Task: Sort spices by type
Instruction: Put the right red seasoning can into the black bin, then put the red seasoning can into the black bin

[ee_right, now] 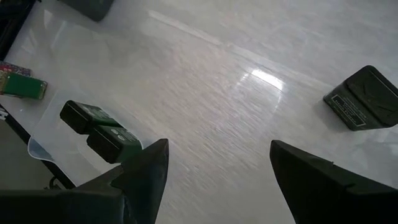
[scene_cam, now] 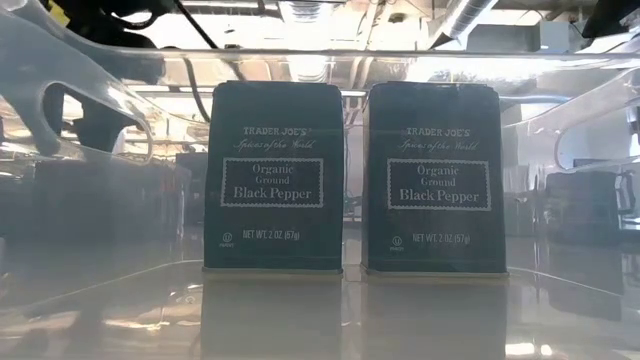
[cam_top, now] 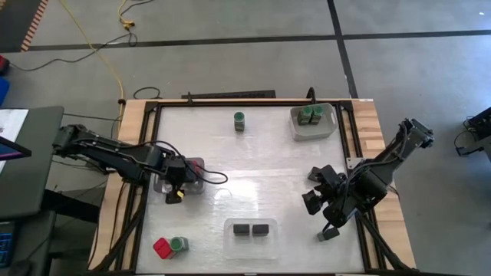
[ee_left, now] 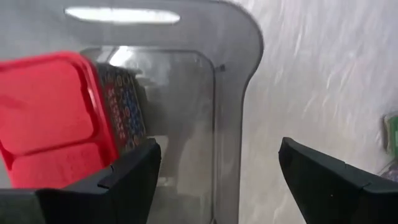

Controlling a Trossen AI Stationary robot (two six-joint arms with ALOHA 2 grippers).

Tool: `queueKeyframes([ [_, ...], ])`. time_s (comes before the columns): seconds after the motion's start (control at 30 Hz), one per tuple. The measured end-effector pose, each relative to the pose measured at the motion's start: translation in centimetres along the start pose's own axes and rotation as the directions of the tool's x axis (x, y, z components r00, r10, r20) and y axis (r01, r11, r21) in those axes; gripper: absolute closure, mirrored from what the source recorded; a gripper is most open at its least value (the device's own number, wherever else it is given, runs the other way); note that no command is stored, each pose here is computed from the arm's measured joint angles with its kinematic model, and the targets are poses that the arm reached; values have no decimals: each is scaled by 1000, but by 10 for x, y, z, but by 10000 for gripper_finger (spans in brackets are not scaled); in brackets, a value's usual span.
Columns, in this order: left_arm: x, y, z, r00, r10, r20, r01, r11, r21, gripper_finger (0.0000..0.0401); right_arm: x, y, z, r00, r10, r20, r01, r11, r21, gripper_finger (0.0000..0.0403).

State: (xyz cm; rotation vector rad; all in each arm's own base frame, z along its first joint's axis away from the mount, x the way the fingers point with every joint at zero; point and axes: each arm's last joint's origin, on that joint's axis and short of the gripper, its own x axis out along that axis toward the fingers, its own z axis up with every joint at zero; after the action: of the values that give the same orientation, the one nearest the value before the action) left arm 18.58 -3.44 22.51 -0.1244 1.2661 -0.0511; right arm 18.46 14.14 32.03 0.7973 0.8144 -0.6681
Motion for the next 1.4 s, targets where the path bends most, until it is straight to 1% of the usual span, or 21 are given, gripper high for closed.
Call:
queueKeyframes([
  [0.13, 0, 0, 1, 1000, -3, 15, 3, 1000, 10, 89, 0, 0, 0, 1000, -1, 0, 1, 1000, 0, 98],
  [0.3, 0, 2, 1, 998, 56, 22, -57, 998, 13, 89, 0, 0, 0, 1000, -1, 0, 1, 1000, 0, 98],
  [0.63, 0, 2, 0, 997, 70, 16, -70, 998, 10, 89, 0, 0, 0, 1000, 0, 0, 0, 1000, 3, 98],
  [0.87, 0, 4, -2, 994, 112, 1, -112, 994, -3, 89, 0, 0, 0, 1000, 0, 0, 0, 1000, 3, 98],
  [0.97, 0, 4, -1, 994, 111, 10, -111, 994, -23, 89, 0, 0, 0, 1000, 0, 0, 0, 1000, 3, 98],
  [1.2, -1, 0, -1, 995, 97, 11, -96, 995, -31, 89, 1, 0, 3, 1000, -5, 4, 5, 1000, 13, 98],
  [1.4, -20, -12, 12, 995, 61, 84, -57, 997, -43, 89, 1, 0, 3, 1000, -6, 4, 6, 1000, 10, 98],
])
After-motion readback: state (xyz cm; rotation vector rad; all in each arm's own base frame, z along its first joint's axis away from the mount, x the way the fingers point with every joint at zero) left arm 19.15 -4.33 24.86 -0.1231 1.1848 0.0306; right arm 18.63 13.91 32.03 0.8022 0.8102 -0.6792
